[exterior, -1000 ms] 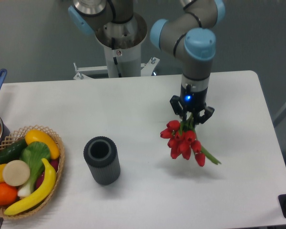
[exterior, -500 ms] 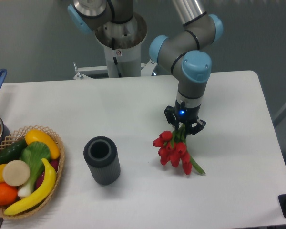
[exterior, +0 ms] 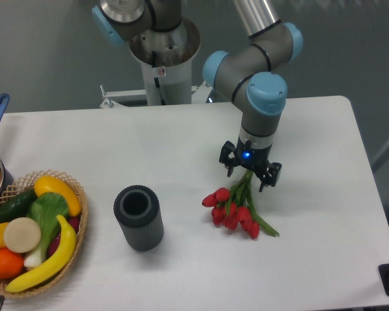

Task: Place the flowers on the table
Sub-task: 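Open the gripper to release the tulips onto the table, then raise the open gripper up away from the tulips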

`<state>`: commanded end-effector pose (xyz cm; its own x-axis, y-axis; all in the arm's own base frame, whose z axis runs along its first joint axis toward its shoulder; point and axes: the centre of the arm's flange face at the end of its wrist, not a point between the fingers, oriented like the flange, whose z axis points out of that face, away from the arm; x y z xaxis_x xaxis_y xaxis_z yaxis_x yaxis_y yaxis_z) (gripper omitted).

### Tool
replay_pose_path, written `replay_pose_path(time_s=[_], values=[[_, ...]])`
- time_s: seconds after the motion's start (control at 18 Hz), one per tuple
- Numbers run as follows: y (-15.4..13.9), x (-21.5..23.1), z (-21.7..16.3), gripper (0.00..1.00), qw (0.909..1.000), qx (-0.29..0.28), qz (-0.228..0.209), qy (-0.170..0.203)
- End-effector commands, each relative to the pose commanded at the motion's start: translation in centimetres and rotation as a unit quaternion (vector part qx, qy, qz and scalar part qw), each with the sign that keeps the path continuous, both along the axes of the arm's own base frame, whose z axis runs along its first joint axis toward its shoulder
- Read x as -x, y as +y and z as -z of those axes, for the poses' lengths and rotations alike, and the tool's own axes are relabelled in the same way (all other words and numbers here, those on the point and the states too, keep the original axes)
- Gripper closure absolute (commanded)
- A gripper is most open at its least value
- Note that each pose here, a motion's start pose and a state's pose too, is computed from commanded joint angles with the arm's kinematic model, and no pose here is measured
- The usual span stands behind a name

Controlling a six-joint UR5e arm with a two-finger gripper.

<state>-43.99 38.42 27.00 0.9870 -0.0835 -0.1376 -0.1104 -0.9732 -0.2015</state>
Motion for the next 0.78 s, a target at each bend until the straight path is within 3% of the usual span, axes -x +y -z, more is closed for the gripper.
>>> replay_pose_path(time_s=[0.17,0.33,0.5,0.78], values=[[-0.1,1.8,-3.4,0.00,0.9994,-0.009,-0.012,0.033],[-3.1,2.0,-6.6,0.00,0.9983,-0.020,-0.028,0.047],[-4.8,1.2,-8.4,0.00,0.9983,-0.004,0.020,0.054],[-11.2,2.1,-11.9,0.00,0.9963,0.013,0.076,0.039]])
